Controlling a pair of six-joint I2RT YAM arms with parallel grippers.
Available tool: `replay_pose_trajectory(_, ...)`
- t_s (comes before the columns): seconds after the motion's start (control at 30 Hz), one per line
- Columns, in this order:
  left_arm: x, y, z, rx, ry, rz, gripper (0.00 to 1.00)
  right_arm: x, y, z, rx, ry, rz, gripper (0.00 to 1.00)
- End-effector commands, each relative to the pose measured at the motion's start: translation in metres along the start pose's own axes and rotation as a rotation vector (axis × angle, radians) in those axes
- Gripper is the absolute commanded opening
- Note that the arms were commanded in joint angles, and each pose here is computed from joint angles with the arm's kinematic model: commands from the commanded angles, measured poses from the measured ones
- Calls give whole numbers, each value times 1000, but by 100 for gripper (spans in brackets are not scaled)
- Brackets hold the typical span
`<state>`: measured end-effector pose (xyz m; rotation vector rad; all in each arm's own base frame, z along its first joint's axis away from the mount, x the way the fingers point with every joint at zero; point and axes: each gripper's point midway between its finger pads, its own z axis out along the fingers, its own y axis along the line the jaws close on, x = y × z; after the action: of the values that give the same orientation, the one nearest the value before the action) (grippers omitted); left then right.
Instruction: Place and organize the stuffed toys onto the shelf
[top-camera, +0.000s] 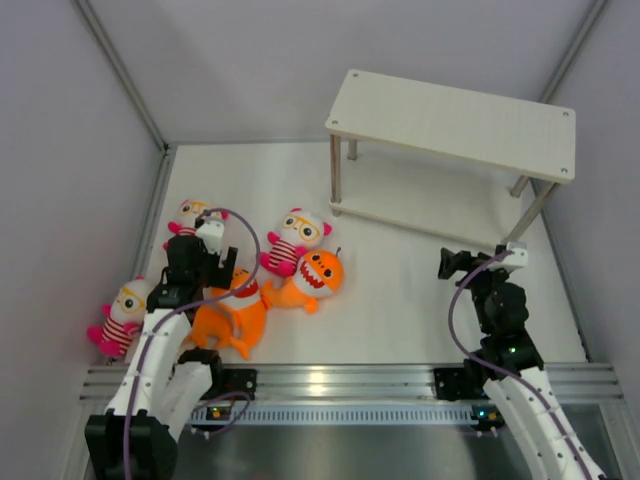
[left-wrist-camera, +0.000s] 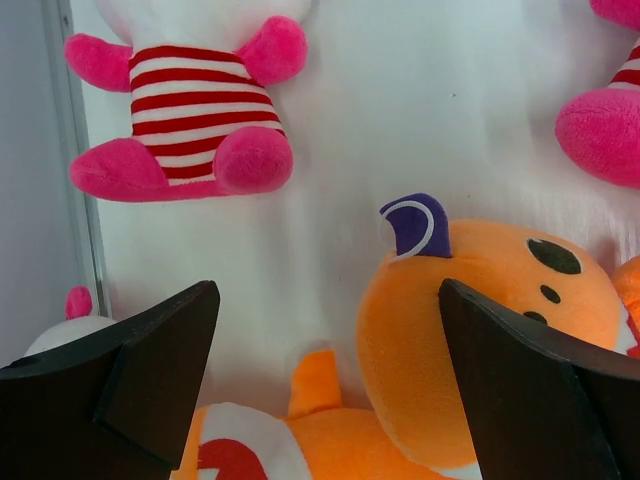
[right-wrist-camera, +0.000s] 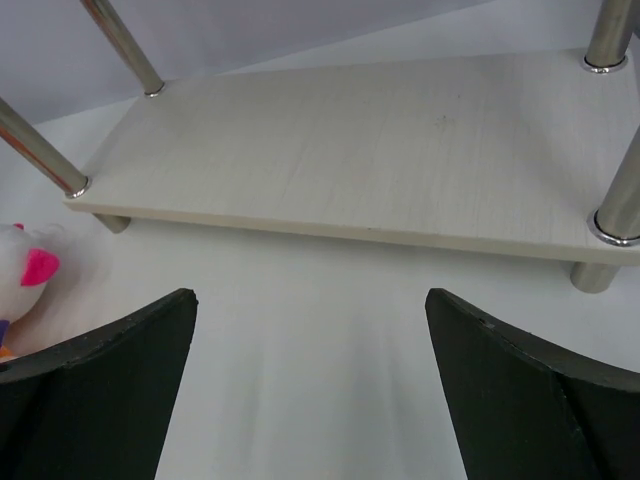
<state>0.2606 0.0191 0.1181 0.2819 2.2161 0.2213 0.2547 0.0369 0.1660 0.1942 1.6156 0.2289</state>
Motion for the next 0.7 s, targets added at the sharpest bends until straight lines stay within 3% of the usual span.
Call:
replay_pose_trajectory(0.0, -8, 4, -1, -20, -20, -26, 98, -18, 6, -3, 1, -18, 37, 99)
replay_pose_trajectory(0.23, -7, 15, 0, -77, 2, -35, 98, -44, 24, -9, -60, -84, 198, 99)
replay_pose_trajectory(0.4, -3, 22, 0, -117, 32, -22, 98, -53, 48, -13, -185, -59, 167, 99)
replay_pose_trajectory(0.5, -4, 19, 1, -89, 43, 9, 98, -53, 81, -15, -353, 27, 121, 87)
replay_pose_trajectory(0.53, -4, 20, 2, -94, 47, 5, 98, -56, 92, -14, -400, 42, 132, 77)
replay_pose_trajectory(0.57, -4, 21, 1, -100, 49, 5, 98, -38, 107, -10, -472, 144, 139, 72)
replay_pose_trajectory(0.67, -4, 25, 0, -122, 49, 3, 98, -17, 123, 3, -450, 284, 169, 62)
